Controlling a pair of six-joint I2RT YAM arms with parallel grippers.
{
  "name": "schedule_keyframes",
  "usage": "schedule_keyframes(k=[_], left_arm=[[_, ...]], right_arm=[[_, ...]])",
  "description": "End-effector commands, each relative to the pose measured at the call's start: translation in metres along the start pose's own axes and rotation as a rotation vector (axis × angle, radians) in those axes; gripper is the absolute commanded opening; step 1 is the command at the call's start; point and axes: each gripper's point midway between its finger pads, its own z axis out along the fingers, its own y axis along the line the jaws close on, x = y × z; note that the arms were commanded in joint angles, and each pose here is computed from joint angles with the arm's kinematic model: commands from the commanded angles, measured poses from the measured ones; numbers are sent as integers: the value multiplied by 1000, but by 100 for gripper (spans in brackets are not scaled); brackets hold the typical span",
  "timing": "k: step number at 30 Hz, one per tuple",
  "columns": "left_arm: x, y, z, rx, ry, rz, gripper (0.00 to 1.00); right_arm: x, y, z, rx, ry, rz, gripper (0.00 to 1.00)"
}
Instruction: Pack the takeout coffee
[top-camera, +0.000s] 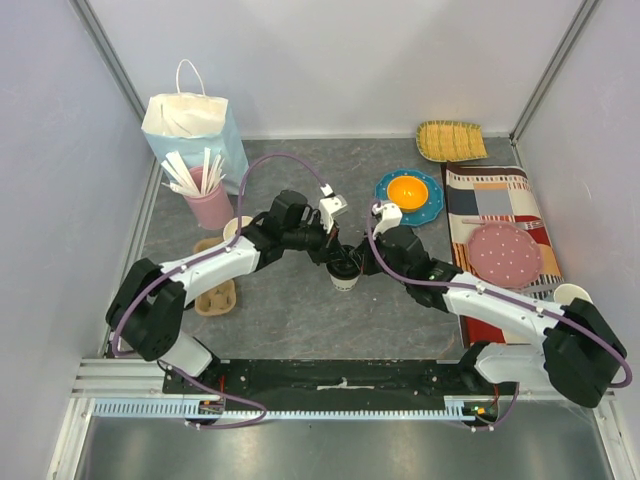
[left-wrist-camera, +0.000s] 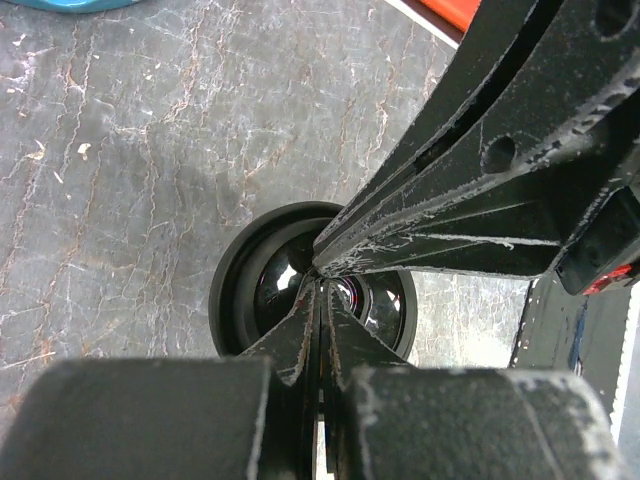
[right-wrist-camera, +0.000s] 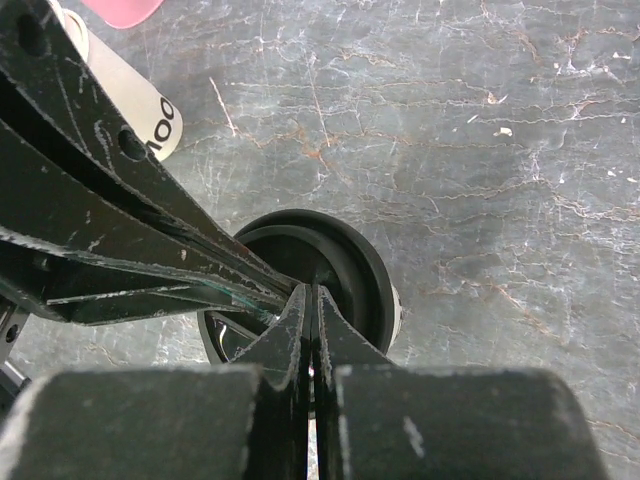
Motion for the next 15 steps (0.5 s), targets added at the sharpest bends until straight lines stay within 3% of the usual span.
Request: schedule_keyframes(k=[1, 15], left_arm=[[17, 5, 0, -31, 46, -14, 2], [-67, -18, -36, -28, -152, 115, 2]], right_arm=[[35, -17, -3, 29, 86, 27, 0], [-56, 25, -21, -48, -44, -59, 0]])
